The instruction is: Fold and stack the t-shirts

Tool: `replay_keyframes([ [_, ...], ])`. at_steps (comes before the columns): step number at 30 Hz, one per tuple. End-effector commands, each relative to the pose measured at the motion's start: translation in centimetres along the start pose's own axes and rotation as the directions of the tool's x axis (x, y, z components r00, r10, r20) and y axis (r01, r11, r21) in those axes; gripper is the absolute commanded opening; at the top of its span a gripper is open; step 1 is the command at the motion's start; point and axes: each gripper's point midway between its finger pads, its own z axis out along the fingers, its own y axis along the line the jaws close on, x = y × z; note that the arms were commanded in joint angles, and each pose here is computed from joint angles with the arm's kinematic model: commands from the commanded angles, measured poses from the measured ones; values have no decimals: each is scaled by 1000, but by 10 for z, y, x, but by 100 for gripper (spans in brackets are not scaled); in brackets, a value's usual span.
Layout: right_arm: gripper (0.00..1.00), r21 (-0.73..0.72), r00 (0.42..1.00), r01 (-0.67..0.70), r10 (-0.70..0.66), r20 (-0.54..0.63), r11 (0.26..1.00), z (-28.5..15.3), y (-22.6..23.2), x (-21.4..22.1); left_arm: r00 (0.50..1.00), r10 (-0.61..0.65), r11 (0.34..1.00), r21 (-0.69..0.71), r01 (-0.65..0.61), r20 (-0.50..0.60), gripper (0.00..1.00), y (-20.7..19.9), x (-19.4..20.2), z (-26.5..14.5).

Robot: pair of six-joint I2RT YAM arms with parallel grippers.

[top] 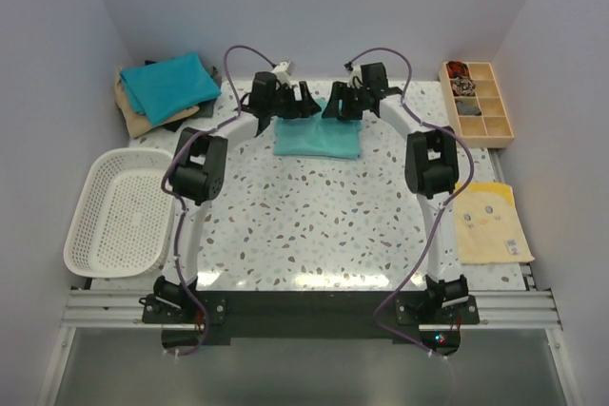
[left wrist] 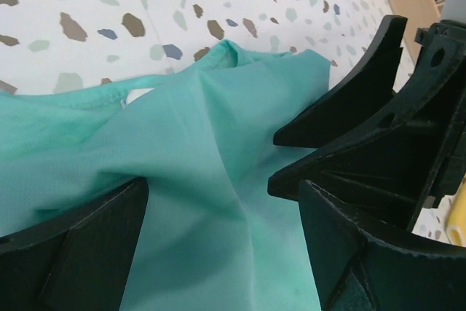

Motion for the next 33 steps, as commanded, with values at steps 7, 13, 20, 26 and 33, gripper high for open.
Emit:
replay_keyframes([
  [7, 66, 174, 996, 10, -25, 82, 985, 5, -58, -36, 999, -1, 965, -260, -8, -36, 91, 96, 9, -5],
  [13, 68, 221, 992, -16, -12, 125, 975, -3, -83, -42, 999, -26, 935, -356, 13, -32, 91, 131, 12, -19],
  [20, 68, 291, 996, -30, 4, 89, 956, -8, -103, -34, 996, -47, 914, -406, 14, -71, 91, 143, 25, -31],
  [26, 68, 186, 988, 18, -46, 148, 982, -22, -74, -40, 1000, -10, 936, -351, 13, 10, 91, 123, 10, -44],
  [33, 70, 131, 964, 82, -112, 243, 988, -69, -31, -73, 986, 82, 945, -325, -31, 143, 93, 87, -30, -81],
])
